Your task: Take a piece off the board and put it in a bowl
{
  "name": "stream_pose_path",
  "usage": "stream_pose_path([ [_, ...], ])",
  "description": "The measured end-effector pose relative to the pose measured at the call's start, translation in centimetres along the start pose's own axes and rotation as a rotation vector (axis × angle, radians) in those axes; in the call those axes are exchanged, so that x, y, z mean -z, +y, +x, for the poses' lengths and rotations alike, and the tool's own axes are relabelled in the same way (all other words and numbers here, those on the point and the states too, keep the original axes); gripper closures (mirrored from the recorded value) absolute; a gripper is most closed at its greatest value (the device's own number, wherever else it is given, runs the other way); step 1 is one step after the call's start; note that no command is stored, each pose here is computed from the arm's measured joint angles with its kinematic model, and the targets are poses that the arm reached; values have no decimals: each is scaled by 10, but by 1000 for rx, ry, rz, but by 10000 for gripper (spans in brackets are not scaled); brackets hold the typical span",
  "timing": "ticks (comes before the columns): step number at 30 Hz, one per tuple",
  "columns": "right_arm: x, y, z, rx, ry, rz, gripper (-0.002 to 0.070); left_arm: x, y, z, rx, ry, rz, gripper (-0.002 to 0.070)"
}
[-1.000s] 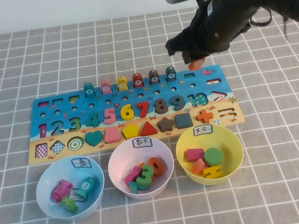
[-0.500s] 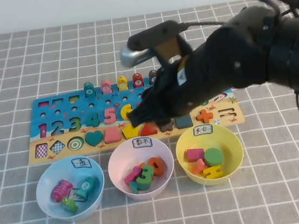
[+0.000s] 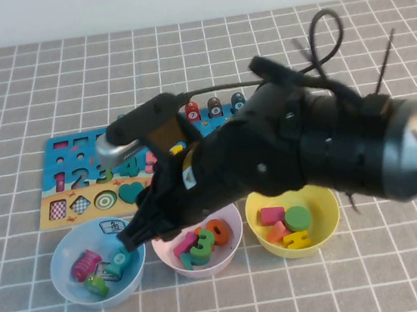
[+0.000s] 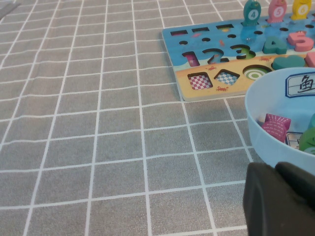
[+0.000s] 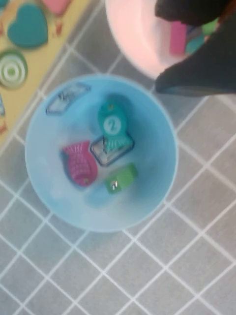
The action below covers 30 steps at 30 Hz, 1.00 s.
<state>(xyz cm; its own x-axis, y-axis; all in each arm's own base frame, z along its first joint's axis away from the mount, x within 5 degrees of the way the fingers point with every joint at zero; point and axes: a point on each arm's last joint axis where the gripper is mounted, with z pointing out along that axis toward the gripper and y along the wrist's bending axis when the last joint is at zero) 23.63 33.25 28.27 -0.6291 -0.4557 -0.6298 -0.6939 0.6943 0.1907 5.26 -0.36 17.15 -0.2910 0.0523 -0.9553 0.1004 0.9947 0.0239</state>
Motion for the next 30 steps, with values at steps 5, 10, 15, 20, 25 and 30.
stream_pose_path([
  [5, -20, 10, -3, 4, 14, -19, 479, 0, 0, 0, 0, 0, 0, 676],
  [10, -41, 15, -10, 8, 29, -22, 480, 0, 0, 0, 0, 0, 0, 676],
  [15, -60, 23, -15, 18, 64, -28, 480, 0, 0, 0, 0, 0, 0, 676],
  [20, -77, 31, -19, 25, 87, -37, 480, 0, 0, 0, 0, 0, 0, 676],
  [25, -91, 37, -22, 30, 96, -44, 480, 0, 0, 0, 0, 0, 0, 676],
  [30, -106, 37, -22, 30, 116, -40, 480, 0, 0, 0, 0, 0, 0, 676],
])
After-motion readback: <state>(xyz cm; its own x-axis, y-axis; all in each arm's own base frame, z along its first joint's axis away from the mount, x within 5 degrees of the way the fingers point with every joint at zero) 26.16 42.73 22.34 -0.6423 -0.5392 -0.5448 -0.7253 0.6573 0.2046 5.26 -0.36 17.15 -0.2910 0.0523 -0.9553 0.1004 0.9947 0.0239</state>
